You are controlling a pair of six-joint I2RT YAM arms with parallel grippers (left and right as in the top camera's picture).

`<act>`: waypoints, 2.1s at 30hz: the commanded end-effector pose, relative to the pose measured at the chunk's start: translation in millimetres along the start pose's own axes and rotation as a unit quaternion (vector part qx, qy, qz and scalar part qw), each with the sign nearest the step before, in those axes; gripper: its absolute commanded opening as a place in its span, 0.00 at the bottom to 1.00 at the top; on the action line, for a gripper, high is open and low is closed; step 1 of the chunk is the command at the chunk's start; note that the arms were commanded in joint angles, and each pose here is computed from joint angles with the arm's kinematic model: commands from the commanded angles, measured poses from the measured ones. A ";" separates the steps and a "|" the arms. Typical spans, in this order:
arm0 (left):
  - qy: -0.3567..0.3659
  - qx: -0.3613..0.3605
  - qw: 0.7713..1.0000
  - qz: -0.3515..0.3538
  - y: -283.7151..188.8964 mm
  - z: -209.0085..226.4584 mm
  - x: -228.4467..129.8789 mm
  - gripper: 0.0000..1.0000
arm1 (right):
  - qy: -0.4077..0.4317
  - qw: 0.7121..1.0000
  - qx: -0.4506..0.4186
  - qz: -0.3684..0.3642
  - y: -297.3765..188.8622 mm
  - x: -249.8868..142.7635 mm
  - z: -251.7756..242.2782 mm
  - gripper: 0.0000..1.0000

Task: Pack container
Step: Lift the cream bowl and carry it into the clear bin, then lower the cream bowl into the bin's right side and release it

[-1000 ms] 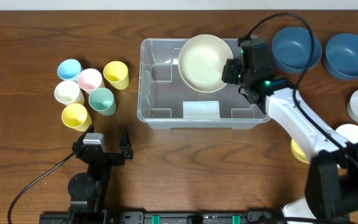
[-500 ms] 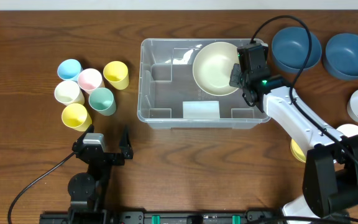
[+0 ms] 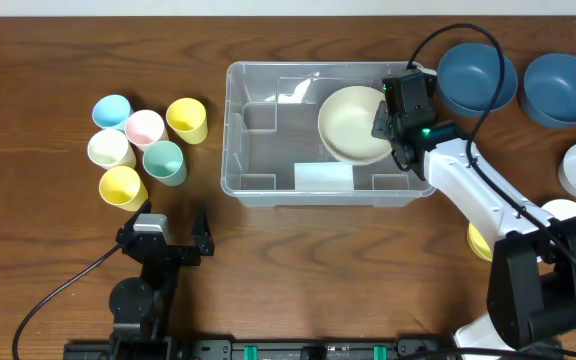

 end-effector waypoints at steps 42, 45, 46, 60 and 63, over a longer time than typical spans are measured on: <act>0.007 0.002 1.000 0.024 0.8 2.7 -13.9 0.98 | -0.265 0.923 0.250 0.124 -46.0 -74.0 112.9 0.23; 0.007 0.002 1.000 0.024 0.8 2.7 -13.9 0.98 | -0.265 0.920 0.256 0.134 -41.9 -79.8 115.1 0.23; 0.007 0.002 1.000 0.024 0.8 2.7 -13.9 0.98 | -0.265 0.919 0.257 0.139 -39.8 -82.1 115.6 0.23; 0.007 0.002 1.000 0.024 0.8 2.7 -13.9 0.98 | -0.277 0.929 0.201 0.140 -21.2 -83.5 102.2 0.23; 0.007 0.002 1.000 0.024 0.8 2.7 -13.9 0.98 | -0.279 0.932 0.190 0.134 -18.1 -79.3 97.2 0.23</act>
Point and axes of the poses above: each gripper's point midway between its finger pads, its own y axis out along the fingers, its own z axis along the line the jaws close on, x = y × z, the point moved 3 cm from there along -y, back along the fingers, and after that the axes turned 9 degrees about -y, right-handed, at the moved point
